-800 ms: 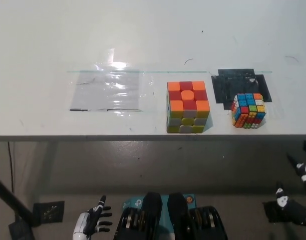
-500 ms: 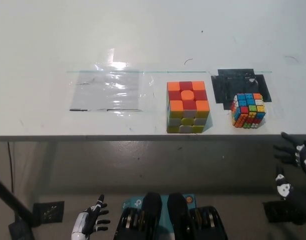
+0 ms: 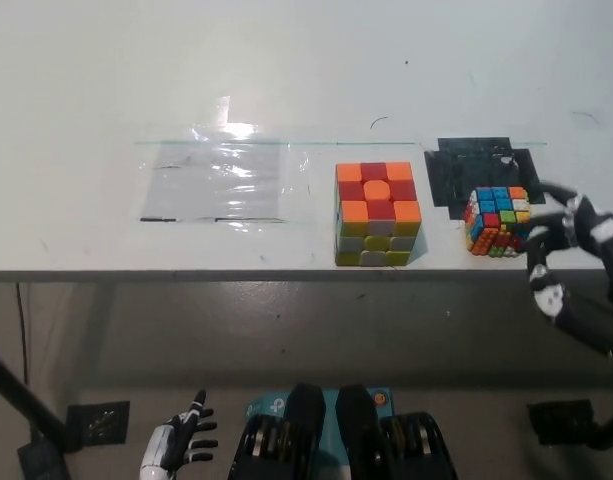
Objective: The robot uses its right hand to pick up the small cube kept on the middle on the desk and place it on the bigger cube kept next to it
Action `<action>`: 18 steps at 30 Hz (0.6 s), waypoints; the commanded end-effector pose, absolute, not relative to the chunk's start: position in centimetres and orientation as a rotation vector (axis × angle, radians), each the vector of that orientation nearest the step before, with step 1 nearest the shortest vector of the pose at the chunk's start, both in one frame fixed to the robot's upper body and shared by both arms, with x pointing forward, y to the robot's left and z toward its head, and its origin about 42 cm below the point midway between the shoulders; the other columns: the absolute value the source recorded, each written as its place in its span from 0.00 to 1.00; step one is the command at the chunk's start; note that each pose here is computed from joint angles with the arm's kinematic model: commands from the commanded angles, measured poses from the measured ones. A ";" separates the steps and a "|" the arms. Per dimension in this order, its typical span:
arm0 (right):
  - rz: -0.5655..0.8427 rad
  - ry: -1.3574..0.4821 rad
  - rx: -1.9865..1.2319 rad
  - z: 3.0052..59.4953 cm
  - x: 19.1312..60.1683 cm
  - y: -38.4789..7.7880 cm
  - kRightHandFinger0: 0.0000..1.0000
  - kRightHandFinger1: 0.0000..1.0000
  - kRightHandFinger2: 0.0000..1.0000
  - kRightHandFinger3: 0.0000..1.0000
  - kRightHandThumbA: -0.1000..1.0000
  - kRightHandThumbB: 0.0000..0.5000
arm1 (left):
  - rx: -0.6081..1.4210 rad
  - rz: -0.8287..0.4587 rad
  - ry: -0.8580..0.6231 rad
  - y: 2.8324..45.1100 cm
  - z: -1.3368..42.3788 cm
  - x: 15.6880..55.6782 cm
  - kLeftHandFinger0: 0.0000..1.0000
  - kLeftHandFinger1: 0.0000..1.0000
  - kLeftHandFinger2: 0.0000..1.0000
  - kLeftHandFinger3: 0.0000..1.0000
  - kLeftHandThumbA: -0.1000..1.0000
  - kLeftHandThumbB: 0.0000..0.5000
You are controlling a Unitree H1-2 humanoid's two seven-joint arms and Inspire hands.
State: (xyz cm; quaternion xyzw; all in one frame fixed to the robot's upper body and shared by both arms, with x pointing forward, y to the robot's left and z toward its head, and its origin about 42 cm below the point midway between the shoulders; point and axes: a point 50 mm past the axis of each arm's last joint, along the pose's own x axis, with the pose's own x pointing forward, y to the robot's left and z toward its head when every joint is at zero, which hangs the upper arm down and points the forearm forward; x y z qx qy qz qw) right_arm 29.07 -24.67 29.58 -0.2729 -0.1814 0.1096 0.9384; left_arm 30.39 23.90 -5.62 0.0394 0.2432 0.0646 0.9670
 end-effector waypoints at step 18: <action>0.375 -0.260 -1.034 32.1 38.0 -25.2 1.00 1.00 1.00 1.00 0.68 0.90 | 0.098 0.144 0.436 24.5 -4.5 31.4 0.57 0.54 0.63 0.63 0.85 0.16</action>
